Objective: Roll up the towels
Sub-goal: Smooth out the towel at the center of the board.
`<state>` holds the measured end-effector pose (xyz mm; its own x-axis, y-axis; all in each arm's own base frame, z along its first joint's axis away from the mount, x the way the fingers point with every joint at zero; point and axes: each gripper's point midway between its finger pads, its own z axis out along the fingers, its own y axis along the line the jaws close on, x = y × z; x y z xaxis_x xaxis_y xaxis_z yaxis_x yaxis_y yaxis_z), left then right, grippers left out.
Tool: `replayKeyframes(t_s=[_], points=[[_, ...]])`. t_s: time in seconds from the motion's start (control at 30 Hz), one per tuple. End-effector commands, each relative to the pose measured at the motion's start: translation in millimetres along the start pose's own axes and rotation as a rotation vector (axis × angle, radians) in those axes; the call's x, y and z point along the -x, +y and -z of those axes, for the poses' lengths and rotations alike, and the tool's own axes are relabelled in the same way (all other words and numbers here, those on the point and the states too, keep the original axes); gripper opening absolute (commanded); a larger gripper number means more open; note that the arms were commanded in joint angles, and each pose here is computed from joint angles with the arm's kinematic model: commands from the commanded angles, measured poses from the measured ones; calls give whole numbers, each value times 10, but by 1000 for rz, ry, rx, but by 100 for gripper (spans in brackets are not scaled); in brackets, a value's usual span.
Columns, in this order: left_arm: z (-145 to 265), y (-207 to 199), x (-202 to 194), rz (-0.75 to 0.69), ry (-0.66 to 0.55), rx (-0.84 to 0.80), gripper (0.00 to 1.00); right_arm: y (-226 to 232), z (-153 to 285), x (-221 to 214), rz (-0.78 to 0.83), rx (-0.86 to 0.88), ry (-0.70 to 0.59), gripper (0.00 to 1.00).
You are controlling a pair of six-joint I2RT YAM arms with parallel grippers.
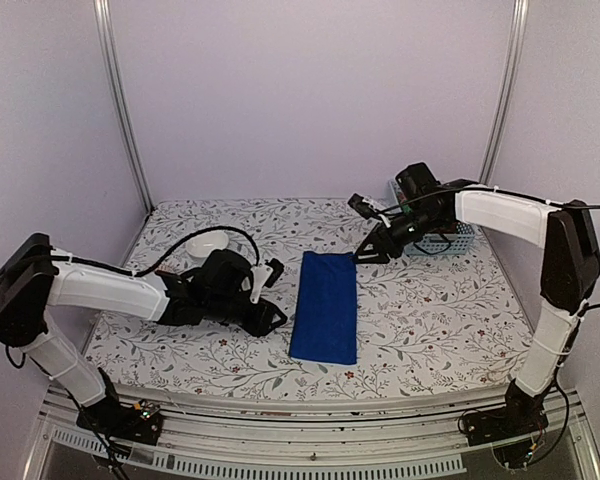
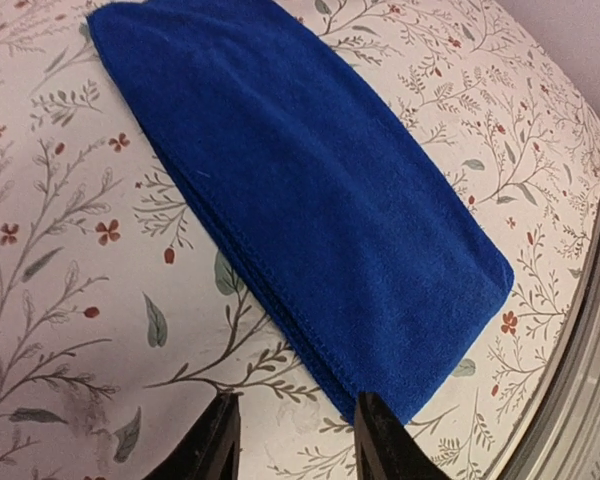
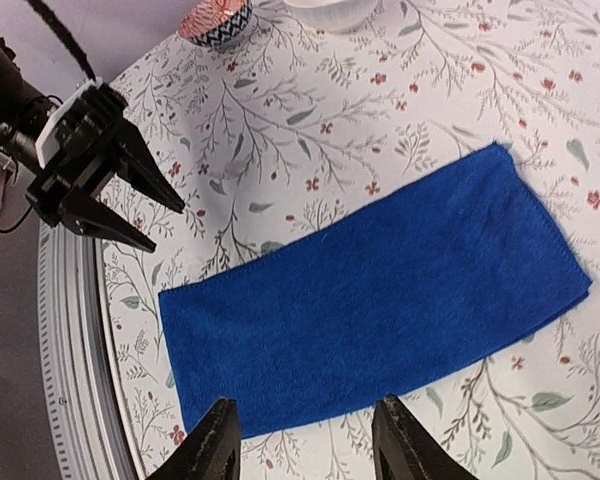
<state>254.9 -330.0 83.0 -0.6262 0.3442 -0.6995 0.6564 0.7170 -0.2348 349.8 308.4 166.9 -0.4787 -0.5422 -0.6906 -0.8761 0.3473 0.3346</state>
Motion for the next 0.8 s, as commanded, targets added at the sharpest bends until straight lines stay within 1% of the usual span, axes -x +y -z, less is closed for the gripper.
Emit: replayKeyframes(t_s=[0.0,0.07,0.13,0.27,0.53,0.67,0.77], points=[[-94,-289,-161,97,46,-223,45,27,-152,-597,-7,-3,91,45],[-146,-385,-186,119,55,-286,47,125,-160,-716,-16,33,88,44],[-207,-431,-237,134,72,-318,46,233,-177,-816,-25,83,88,43],[-331,-526,-380,139,135,-354,36,218,-207,-942,-40,74,118,40],[-429,-880,-650,105,217,-398,24,214,-216,-996,-46,71,133,37],[-444,-1141,-741,53,247,-420,25,241,-209,-1009,-47,83,137,37],[-423,-1080,-867,27,298,-339,34,285,-197,-1016,-54,101,141,36]])
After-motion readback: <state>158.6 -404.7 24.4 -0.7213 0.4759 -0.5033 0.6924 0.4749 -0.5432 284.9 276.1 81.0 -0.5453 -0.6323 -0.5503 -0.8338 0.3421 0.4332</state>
